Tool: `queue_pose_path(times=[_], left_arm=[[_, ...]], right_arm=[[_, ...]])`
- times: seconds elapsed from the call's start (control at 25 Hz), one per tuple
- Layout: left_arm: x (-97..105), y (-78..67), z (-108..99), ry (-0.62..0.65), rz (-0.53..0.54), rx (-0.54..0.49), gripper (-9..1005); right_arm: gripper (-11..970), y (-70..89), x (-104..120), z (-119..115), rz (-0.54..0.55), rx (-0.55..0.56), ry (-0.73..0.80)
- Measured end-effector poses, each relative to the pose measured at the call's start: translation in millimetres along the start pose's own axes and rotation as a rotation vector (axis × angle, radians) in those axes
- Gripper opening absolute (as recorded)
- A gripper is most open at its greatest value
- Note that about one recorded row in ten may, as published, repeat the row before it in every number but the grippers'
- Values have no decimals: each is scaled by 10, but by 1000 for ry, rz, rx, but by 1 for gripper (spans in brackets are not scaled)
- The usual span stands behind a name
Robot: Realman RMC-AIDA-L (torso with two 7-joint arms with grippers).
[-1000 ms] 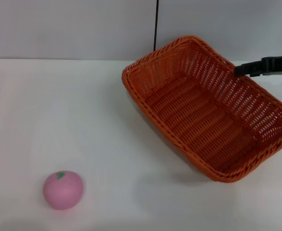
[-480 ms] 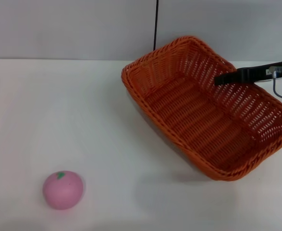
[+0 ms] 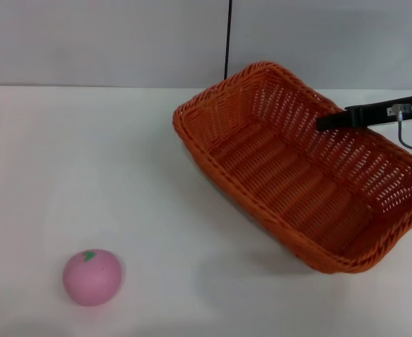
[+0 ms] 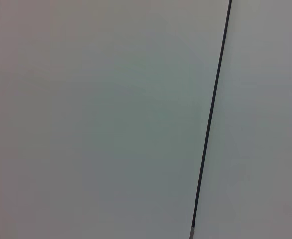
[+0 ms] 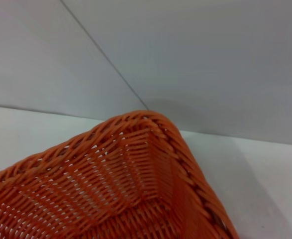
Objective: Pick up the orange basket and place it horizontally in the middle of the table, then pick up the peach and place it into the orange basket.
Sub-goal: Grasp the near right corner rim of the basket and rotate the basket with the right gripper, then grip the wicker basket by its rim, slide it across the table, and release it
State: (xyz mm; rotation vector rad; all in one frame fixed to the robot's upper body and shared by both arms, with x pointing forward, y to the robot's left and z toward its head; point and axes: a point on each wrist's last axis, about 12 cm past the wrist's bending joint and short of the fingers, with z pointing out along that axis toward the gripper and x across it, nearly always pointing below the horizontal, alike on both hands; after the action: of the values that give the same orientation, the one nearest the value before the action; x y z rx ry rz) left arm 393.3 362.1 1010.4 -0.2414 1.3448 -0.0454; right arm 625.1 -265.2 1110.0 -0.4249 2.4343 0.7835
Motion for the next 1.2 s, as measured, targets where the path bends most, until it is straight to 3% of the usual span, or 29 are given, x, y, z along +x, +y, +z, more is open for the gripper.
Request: queue_pose_path(times=[0.48, 0.88, 0.92, 1.08, 1.2], left_arm=[[-27, 30, -48, -11, 14, -1, 788], [-72, 46, -201, -33, 24, -1, 787], [-79, 48, -230, -34, 27, 3, 787], [-105, 45, -350, -37, 32, 20, 787], [-112, 38, -429, -31, 32, 31, 787]], right_arm=[[161, 147, -189, -241, -212, -51, 2], [155, 347, -395, -397, -548, -142, 117], [155, 347, -395, -397, -548, -142, 117], [156, 444, -396, -352, -752, -153, 123], [156, 488, -389, -310, -815, -160, 114]])
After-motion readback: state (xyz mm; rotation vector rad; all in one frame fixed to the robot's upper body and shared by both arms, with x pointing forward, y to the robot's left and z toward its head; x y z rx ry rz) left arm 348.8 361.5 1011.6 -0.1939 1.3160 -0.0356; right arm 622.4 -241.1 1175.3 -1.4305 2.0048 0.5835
